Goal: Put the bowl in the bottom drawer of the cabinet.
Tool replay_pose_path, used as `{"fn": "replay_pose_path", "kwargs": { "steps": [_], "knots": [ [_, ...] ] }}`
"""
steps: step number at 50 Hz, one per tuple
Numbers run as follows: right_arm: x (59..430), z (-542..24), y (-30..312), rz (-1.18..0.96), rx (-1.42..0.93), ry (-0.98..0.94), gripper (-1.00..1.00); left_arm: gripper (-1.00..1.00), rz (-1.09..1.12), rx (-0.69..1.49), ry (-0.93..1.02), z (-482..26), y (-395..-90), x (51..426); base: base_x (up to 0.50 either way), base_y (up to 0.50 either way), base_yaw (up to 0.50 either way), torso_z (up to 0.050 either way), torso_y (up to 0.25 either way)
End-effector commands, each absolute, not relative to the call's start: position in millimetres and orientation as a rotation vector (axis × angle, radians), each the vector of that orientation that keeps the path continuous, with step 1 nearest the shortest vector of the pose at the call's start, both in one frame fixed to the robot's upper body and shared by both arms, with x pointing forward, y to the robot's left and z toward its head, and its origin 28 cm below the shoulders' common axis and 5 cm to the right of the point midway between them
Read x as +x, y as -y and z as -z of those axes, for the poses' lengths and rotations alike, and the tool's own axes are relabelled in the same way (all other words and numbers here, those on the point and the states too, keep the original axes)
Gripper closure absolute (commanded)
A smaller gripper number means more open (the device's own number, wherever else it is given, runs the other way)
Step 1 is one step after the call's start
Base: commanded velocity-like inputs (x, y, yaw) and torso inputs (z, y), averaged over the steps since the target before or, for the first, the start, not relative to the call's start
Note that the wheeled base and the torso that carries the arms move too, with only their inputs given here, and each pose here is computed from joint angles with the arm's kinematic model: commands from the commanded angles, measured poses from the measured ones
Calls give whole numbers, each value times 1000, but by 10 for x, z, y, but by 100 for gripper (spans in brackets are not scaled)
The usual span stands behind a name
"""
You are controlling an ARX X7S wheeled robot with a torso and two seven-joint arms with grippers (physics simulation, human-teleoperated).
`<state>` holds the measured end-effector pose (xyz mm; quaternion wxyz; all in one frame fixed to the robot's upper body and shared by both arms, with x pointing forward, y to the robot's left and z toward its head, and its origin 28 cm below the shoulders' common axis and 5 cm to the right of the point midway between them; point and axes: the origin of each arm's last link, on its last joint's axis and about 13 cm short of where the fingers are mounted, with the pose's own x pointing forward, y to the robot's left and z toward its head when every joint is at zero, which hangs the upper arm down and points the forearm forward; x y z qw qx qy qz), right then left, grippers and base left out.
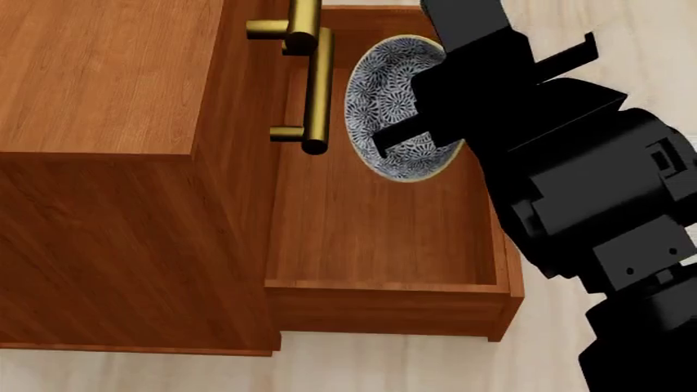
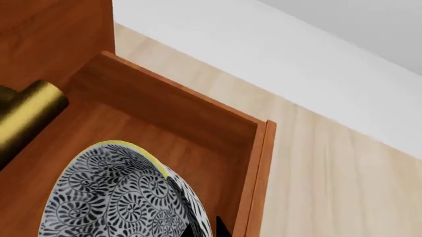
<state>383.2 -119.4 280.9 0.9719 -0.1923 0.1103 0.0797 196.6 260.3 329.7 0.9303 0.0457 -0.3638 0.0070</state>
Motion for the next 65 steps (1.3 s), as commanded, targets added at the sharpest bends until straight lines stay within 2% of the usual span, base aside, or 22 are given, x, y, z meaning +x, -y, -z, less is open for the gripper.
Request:
{"fn": "replay_pose_path", "kwargs": {
  "steps": [1,65],
  "knots": [
    [3840,-2782,1178,-189,-407,-229,100,-100,-17,94,746,-3298,-2608,1959,0,0,0,0,0],
    [4035,-2518,1114,-267,-364,-311,100,-100,-30,104,736,-3270,-2629,1992,0,0,0,0,0]
  ]
}}
